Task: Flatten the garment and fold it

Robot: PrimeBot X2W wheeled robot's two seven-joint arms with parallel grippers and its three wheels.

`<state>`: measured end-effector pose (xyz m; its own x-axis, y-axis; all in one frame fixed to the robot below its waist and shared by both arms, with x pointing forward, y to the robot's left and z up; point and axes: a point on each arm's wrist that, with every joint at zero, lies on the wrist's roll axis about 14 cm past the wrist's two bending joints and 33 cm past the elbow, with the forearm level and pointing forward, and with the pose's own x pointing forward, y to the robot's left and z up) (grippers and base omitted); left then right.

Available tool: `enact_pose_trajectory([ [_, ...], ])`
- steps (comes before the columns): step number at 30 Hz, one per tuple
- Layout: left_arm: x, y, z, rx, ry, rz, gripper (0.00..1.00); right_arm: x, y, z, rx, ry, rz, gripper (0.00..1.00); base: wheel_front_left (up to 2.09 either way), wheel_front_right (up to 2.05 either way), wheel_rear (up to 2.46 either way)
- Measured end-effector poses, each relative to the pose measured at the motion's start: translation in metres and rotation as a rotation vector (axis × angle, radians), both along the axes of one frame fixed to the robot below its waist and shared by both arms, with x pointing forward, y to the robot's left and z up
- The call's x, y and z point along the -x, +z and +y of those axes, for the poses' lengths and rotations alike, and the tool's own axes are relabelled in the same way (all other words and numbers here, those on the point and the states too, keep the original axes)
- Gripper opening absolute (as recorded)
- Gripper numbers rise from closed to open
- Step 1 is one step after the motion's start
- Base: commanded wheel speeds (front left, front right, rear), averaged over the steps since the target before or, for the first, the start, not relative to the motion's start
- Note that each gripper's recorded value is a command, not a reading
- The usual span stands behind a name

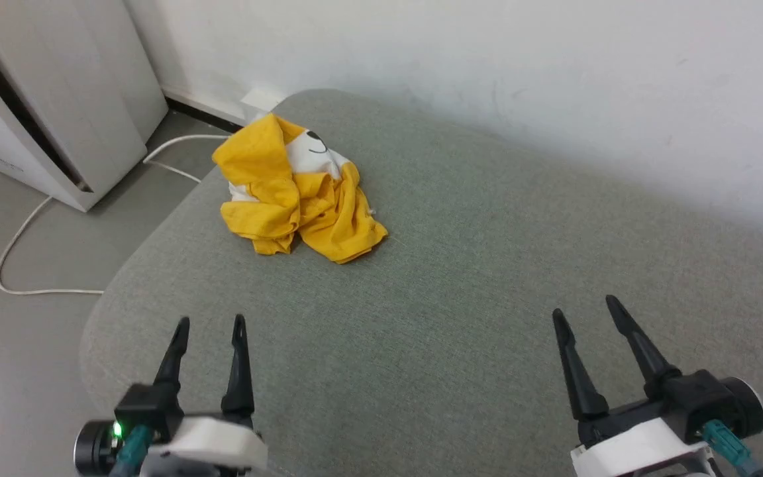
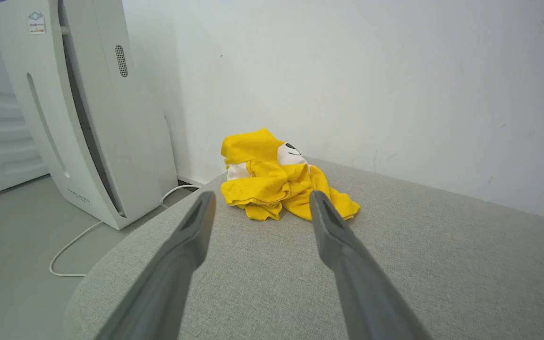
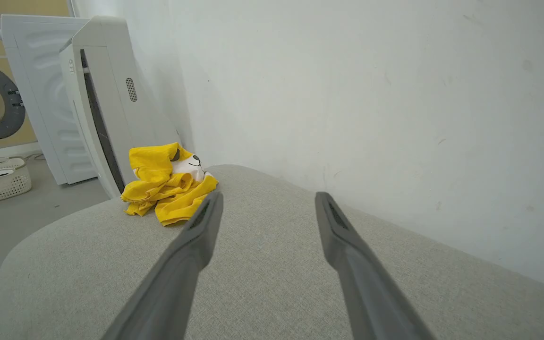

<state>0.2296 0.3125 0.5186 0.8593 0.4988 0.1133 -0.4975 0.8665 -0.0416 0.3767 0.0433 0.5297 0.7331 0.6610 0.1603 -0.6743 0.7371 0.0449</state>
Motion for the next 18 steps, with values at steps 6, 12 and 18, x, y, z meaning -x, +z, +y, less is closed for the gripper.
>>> enact_pose_trajectory([
  [6,-0.058,0.012,0.024,-0.016,-0.077,0.069,1.00,-0.006,-0.011,0.008,0.013,0.021,0.009,1.00,0.00,0.00,0.00],
  [12,-0.118,0.002,0.062,-0.038,-0.111,0.345,1.00,-0.018,-0.018,0.011,-0.006,0.030,0.028,1.00,0.00,0.00,0.00],
  [18,-0.162,-0.032,0.083,0.028,-0.153,0.628,1.00,-0.036,-0.019,0.008,-0.032,0.021,0.035,1.00,0.00,0.00,0.00],
])
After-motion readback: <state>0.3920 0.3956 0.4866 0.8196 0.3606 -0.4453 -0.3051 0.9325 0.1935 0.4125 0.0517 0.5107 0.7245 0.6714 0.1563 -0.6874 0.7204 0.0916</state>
